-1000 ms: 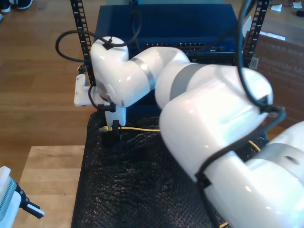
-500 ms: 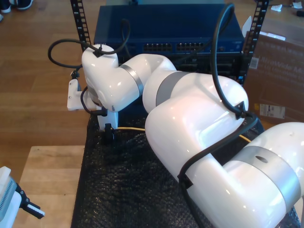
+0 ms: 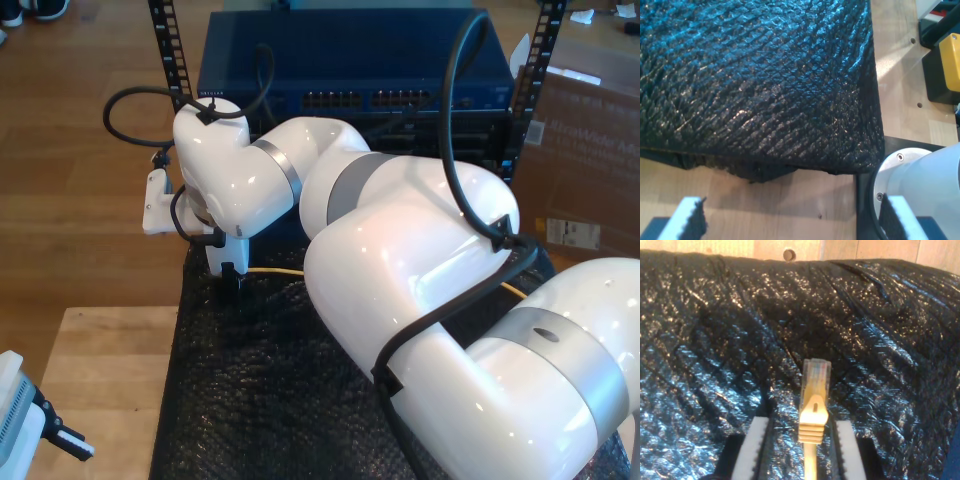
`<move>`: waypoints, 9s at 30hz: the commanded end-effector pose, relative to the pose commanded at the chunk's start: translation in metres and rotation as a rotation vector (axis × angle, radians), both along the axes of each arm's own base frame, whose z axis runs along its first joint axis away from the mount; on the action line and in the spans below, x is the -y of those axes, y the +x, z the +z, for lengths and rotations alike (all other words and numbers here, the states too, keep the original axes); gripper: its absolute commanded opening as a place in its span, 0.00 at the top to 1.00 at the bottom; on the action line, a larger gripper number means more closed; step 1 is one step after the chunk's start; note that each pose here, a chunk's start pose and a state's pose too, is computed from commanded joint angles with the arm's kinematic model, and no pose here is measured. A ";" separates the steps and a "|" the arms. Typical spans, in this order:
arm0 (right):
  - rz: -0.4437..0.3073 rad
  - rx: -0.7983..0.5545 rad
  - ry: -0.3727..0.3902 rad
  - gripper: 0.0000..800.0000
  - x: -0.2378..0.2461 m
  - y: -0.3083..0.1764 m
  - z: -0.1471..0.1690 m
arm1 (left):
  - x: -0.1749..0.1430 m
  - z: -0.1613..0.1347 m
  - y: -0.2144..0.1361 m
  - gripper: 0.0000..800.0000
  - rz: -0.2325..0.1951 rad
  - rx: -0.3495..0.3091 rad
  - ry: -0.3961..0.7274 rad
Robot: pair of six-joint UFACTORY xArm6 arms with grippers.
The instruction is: Grab the cable and plug it in
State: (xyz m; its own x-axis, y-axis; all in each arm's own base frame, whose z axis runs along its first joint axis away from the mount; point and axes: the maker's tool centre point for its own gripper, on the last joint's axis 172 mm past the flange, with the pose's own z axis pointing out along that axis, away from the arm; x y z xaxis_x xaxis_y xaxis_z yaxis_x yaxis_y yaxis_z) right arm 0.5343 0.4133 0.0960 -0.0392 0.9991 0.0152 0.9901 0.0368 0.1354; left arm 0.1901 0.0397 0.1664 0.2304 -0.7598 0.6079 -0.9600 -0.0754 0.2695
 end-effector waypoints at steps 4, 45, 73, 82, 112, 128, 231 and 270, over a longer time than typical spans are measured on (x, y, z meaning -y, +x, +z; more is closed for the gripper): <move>0.007 0.009 -0.008 0.82 0.002 0.002 0.000 | 0.000 0.000 0.000 0.00 -0.001 0.001 0.000; 0.030 -0.117 0.060 0.99 0.175 -0.130 0.148 | 0.007 0.030 0.005 0.00 -0.019 0.025 -0.024; -0.059 -0.216 0.365 0.99 0.204 -0.202 0.203 | 0.156 0.113 0.098 0.00 0.001 0.142 -0.405; -0.063 -0.212 0.396 0.99 0.198 -0.204 0.210 | 0.212 0.136 0.106 0.00 -0.089 0.156 -0.470; -0.064 -0.216 0.414 0.99 0.192 -0.204 0.212 | 0.264 0.158 0.133 0.05 -0.032 0.137 -0.562; -0.058 -0.216 0.415 0.99 0.190 -0.206 0.213 | 0.267 0.155 0.132 0.29 -0.026 0.119 -0.582; 0.088 0.116 0.586 0.01 0.215 -0.185 0.294 | 0.223 0.167 0.148 1.00 0.195 -0.474 -0.732; 0.494 0.519 0.671 0.02 0.103 -0.222 0.366 | 0.199 0.274 0.138 1.00 -0.035 -0.649 -1.161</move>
